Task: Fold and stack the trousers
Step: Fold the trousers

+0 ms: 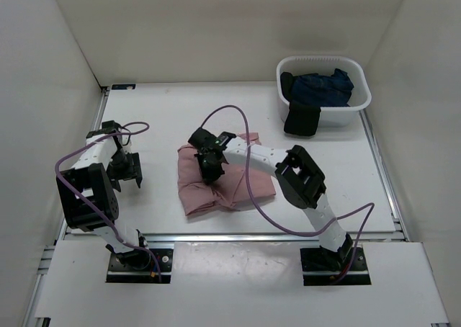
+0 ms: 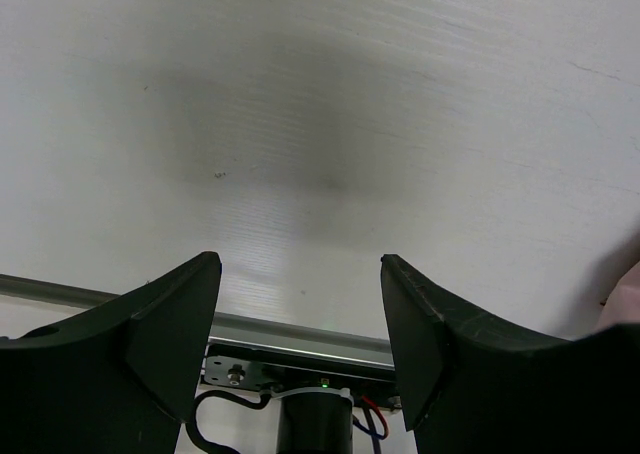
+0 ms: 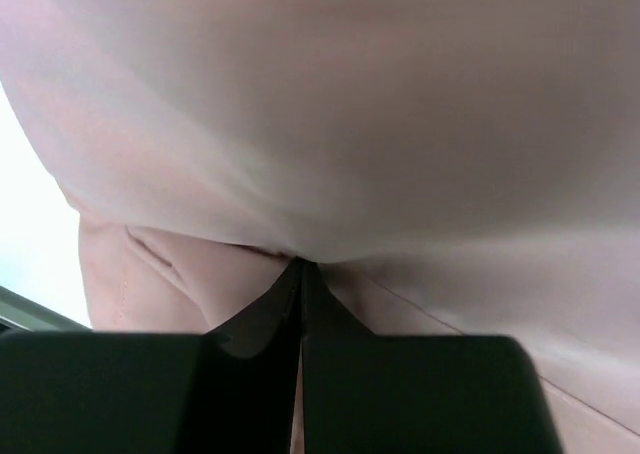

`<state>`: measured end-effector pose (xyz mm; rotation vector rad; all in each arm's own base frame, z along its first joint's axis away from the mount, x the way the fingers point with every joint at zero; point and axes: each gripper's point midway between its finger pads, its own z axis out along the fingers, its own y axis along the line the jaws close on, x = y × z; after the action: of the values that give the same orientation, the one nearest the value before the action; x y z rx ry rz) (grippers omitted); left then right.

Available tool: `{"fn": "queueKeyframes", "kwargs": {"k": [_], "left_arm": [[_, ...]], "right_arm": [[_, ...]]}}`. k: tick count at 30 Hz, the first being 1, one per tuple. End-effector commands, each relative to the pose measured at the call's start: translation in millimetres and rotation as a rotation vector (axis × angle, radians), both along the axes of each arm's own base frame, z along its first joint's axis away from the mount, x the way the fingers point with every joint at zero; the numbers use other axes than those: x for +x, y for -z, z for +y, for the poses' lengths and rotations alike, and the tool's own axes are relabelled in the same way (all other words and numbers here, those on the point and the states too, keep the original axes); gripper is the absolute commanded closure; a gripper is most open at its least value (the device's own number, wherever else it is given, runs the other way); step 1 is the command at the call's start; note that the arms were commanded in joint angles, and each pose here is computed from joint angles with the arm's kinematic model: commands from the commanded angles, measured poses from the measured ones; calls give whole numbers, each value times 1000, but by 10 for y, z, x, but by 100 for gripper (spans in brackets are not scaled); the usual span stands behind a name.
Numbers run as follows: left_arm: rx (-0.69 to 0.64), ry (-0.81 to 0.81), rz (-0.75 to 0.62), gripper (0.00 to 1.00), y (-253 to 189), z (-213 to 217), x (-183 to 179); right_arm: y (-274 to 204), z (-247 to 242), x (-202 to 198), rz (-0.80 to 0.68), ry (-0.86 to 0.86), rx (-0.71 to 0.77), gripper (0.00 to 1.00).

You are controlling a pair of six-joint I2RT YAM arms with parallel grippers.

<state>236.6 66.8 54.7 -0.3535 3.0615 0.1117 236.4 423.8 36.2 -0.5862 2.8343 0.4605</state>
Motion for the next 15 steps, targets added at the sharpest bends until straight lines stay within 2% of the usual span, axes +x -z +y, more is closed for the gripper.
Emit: {"fn": "queueKeyframes", "kwargs": {"k": [1, 8, 10, 15], "left_arm": [[26, -8, -70, 23, -149, 50, 69], [37, -9, -77, 23, -172, 66, 69], [38, -9, -79, 23, -197, 62, 51], [58, -11, -86, 23, -227, 89, 24]], "right_arm": [[-599, -37, 486, -84, 169, 123, 100], [-470, -104, 930, -40, 386, 150, 100], [-383, 30, 969, 4, 404, 159, 100], [80, -62, 1002, 87, 496, 26, 100]]}}
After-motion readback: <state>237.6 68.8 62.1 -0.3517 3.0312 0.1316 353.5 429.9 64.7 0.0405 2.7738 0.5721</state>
